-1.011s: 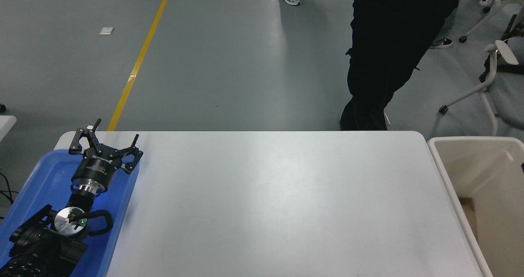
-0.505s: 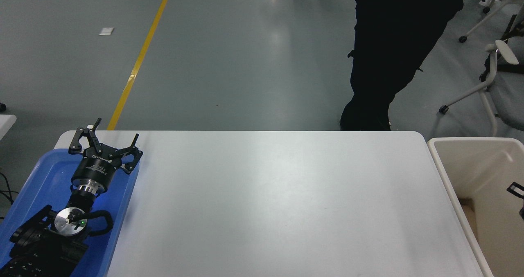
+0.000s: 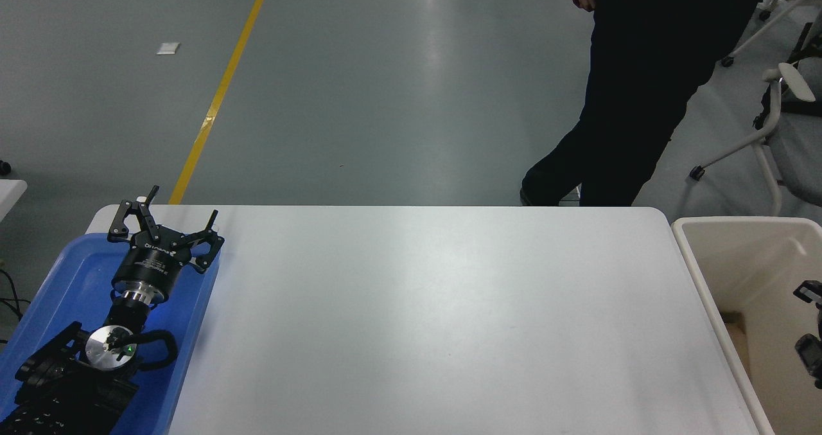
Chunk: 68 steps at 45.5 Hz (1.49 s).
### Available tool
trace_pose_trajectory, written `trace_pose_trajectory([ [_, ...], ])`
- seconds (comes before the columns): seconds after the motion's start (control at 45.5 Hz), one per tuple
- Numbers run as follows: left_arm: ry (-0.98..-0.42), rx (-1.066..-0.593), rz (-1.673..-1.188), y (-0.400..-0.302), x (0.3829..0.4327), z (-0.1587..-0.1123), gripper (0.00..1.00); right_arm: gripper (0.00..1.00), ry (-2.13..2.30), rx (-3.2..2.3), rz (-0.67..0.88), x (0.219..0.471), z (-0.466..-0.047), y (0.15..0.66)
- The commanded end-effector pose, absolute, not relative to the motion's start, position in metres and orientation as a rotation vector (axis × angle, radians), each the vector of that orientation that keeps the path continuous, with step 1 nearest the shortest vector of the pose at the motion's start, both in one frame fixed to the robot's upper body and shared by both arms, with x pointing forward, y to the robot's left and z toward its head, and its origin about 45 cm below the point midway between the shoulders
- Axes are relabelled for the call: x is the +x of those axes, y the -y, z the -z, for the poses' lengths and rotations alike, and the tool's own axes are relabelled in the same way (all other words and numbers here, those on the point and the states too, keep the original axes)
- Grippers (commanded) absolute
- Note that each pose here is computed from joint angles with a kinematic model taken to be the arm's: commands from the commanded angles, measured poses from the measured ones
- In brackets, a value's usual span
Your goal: Pick up paper ball place in dustbin
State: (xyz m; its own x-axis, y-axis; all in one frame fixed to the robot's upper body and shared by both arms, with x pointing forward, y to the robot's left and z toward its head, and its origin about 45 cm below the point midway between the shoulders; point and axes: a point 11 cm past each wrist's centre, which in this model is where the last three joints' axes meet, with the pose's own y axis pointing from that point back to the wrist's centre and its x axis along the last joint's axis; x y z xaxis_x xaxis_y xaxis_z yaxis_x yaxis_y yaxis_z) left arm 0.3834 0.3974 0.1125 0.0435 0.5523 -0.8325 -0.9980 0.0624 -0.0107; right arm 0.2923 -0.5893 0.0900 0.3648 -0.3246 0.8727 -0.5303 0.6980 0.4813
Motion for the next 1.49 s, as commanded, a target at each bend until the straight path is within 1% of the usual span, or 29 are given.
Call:
trace_pose_trajectory([
  [0.0,-0.777,-0.746,-1.370,-0.3975,0.3834,-0.1125,0.99,0.82,1.241,0.857,-0.150,0.297,-0.088,0.583],
  [0.088,-0.775,-0.745,-1.369,-0.3972,0.3840,-0.1131,0.99,0.82,1.233,0.885,-0.125,0.297,-0.083,0.576],
  [0.154,-0.776,-0.744,-1.370,-0.3974,0.3834,-0.1125,0.99,0.82,1.223,0.908,-0.097,0.296,-0.077,0.571],
  [0.176,-0.775,-0.745,-1.369,-0.3972,0.3840,-0.1131,0.99,0.83,1.220,0.916,-0.088,0.295,-0.076,0.570],
  [0.22,-0.776,-0.744,-1.370,-0.3974,0.3834,-0.1125,0.99,0.83,1.215,0.927,-0.072,0.294,-0.076,0.568],
  [0.264,-0.775,-0.745,-1.368,-0.3969,0.3842,-0.1134,0.99,0.83,1.213,0.935,-0.057,0.294,-0.077,0.569],
  [0.396,-0.776,-0.746,-1.369,-0.3973,0.3840,-0.1131,0.99,0.83,1.198,0.982,-0.009,0.294,-0.074,0.559],
  [0.505,-0.775,-0.745,-1.369,-0.3972,0.3840,-0.1131,0.99,0.83,1.204,1.014,0.043,0.294,-0.085,0.558],
  [0.571,-0.775,-0.745,-1.369,-0.3972,0.3840,-0.1131,0.99,0.84,1.214,1.040,0.061,0.299,-0.095,0.554],
  [0.615,-0.775,-0.745,-1.369,-0.3972,0.3840,-0.1131,0.99,0.88,1.216,1.062,0.076,0.302,-0.101,0.550],
  [0.703,-0.775,-0.745,-1.369,-0.3972,0.3840,-0.1131,0.99,1.00,1.236,1.096,0.101,0.308,-0.121,0.547],
  [0.835,-0.775,-0.745,-1.369,-0.3972,0.3840,-0.1131,0.99,1.00,1.137,1.224,0.152,0.316,-0.142,0.515],
  [0.901,-0.776,-0.743,-1.369,-0.3970,0.3839,-0.1129,0.99,1.00,0.987,1.293,0.164,0.317,-0.168,0.489],
  [1.011,-0.776,-0.743,-1.369,-0.3970,0.3839,-0.1129,0.99,1.00,0.850,1.373,0.139,0.331,-0.210,0.451],
  [1.209,-0.776,-0.743,-1.369,-0.3970,0.3839,-0.1129,0.99,1.00,0.568,1.552,0.168,0.348,-0.276,0.383],
  [1.319,-0.775,-0.744,-1.370,-0.3979,0.3839,-0.1133,0.99,1.00,0.426,1.602,0.135,0.358,-0.309,0.346],
  [1.363,-0.777,-0.744,-1.370,-0.3973,0.3834,-0.1124,0.99,1.00,0.372,1.609,0.109,0.360,-0.320,0.329],
  [1.473,-0.776,-0.744,-1.371,-0.3980,0.3833,-0.1127,0.99,1.00,0.237,1.586,0.053,0.359,-0.341,0.293],
])
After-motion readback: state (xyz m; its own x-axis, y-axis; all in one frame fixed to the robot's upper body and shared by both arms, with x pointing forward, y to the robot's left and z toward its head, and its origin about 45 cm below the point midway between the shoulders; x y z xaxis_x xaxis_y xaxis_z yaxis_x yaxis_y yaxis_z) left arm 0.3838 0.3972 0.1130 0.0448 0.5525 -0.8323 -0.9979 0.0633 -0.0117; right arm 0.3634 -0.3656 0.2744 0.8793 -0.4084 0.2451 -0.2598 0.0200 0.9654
